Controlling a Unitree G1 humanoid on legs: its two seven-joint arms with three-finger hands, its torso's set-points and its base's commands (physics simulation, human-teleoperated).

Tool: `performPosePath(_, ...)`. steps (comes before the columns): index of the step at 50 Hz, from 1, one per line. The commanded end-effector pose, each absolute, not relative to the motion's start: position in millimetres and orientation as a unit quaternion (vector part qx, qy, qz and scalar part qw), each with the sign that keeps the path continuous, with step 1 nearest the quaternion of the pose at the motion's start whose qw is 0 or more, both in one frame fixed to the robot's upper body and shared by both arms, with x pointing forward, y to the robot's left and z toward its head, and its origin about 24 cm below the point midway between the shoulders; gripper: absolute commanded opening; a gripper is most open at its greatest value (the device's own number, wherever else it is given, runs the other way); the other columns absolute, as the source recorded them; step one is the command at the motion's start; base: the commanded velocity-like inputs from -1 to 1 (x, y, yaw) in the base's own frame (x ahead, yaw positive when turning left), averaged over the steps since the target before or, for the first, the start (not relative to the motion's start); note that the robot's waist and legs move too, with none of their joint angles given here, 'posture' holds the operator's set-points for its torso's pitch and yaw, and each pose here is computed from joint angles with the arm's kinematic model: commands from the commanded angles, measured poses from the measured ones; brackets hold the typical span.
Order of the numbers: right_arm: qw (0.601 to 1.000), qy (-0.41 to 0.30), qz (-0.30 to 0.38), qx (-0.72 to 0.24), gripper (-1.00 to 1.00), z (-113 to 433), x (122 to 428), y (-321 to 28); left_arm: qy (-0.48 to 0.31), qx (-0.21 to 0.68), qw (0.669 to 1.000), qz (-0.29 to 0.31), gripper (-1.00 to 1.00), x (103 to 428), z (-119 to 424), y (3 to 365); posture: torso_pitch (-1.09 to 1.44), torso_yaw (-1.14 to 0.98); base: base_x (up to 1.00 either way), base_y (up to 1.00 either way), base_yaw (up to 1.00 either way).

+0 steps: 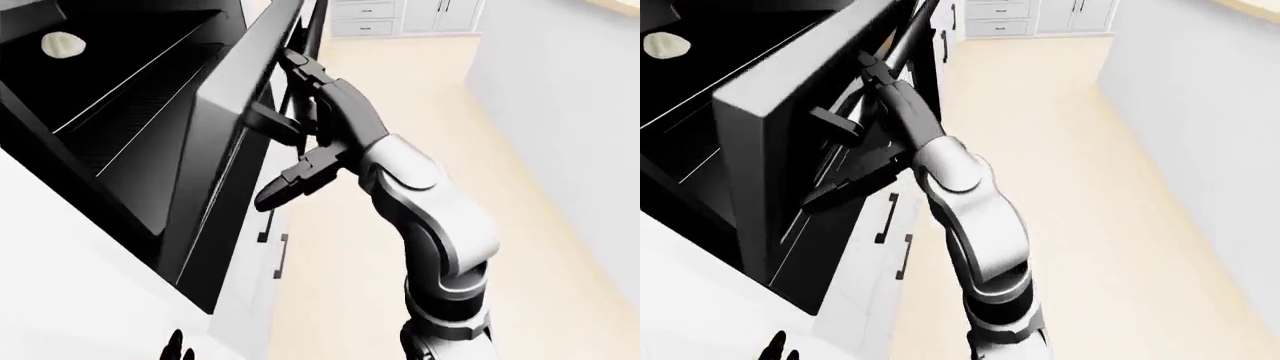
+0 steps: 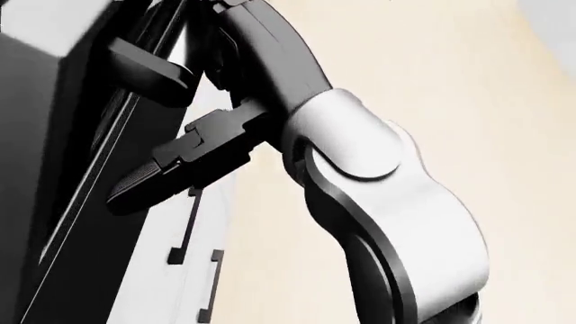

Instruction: Close the oven door.

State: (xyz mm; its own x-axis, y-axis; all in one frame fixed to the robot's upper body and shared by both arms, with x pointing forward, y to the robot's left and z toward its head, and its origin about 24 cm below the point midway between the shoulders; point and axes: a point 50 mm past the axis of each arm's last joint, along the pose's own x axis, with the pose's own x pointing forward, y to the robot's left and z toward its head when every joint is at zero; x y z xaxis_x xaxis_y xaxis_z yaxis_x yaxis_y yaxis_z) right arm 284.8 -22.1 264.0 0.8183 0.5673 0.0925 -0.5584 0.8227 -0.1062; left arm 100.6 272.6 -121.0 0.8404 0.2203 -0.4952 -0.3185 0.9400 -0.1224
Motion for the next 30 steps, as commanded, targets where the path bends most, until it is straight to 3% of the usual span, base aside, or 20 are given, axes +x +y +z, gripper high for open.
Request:
performPosePath(1,0.907,-0.124,0.401,-0.045,1.0,281.7,271.7,9.1,0.214,-0.085,0.964,0.136,1.0,110.9,-112.9,278.5,0.0,0.0,0.0,0.0,0.0)
performPosePath(16,0.871,-0.135,0.463,-0.096,1.0,304.3,283.8,81.3,0.211,-0.087,0.964,0.138,1.0,111.4,-112.4,279.5,0.0,0.0,0.0,0.0,0.0)
performPosePath(30,0.823,-0.172,0.53,-0.114,1.0,343.1,234.8,136.7,0.212,-0.088,0.963,0.139,1.0,109.0,-112.8,279.5,0.0,0.0,0.0,0.0,0.0)
